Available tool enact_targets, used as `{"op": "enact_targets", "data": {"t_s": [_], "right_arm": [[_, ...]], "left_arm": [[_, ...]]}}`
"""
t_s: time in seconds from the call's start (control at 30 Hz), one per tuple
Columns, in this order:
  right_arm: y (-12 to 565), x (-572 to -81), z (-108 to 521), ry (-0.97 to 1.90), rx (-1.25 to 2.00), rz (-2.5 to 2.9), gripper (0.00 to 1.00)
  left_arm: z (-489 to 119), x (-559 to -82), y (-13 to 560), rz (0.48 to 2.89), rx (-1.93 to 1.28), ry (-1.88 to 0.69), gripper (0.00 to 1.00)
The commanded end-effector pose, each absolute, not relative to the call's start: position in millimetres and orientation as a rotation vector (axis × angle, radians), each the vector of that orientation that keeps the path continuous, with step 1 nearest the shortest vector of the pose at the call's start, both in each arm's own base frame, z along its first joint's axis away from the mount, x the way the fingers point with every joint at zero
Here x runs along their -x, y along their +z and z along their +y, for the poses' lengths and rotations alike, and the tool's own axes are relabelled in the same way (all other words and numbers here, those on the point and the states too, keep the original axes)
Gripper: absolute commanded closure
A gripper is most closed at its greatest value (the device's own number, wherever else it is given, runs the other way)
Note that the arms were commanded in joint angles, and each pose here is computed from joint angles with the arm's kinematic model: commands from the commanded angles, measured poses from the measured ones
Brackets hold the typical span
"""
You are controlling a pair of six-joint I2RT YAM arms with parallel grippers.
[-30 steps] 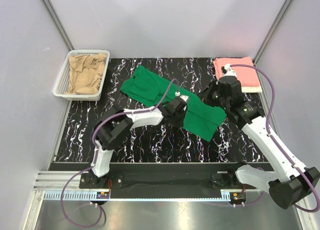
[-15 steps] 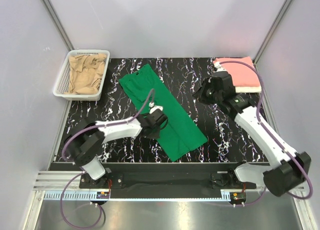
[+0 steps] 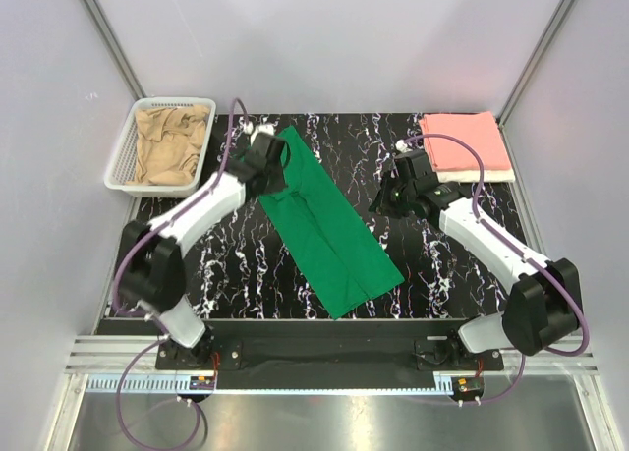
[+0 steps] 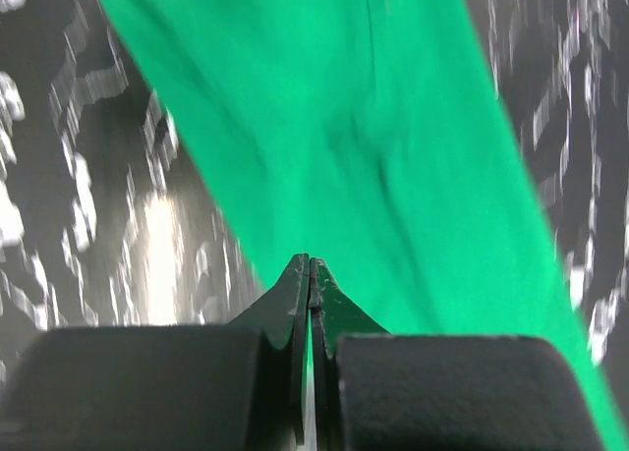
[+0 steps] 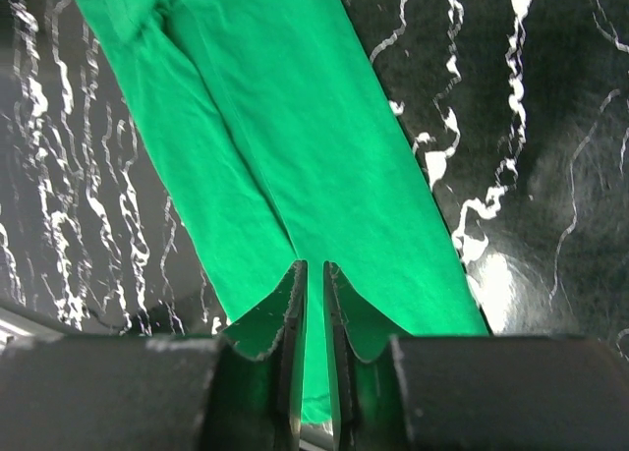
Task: Fold and stack the t-shirts
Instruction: Fold the tshirt
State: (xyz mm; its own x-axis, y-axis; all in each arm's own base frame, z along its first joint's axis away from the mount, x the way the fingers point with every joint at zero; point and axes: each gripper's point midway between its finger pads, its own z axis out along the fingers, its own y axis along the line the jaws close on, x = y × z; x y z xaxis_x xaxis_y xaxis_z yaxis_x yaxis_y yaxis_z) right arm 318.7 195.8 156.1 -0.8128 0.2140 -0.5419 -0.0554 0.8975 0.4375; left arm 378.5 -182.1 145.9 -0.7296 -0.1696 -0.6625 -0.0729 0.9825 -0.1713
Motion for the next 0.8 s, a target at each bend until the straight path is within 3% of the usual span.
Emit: {"op": "enact_targets", "data": {"t_s": [0.0, 0.1, 0.27, 0.77], "right_arm": [[178, -334, 206, 0.66, -0.099, 2.355, 0.81], [186, -342, 214, 0.705, -0.103, 2.329, 0.81], [195, -353, 223, 0.748, -0.108, 2.3, 0.81], [205, -393, 225, 0.741, -0.2, 2.184, 0.83]], "left_arm": [[-167, -427, 115, 2.436, 0.175, -0.08, 1.0], [-161, -461, 116, 2.412, 0.213, -0.062, 1.0], [-145, -502, 71, 2.471, 0.268, -0.015, 1.0], [-225, -584, 17, 2.489, 0.177, -0.448, 1.0]]}}
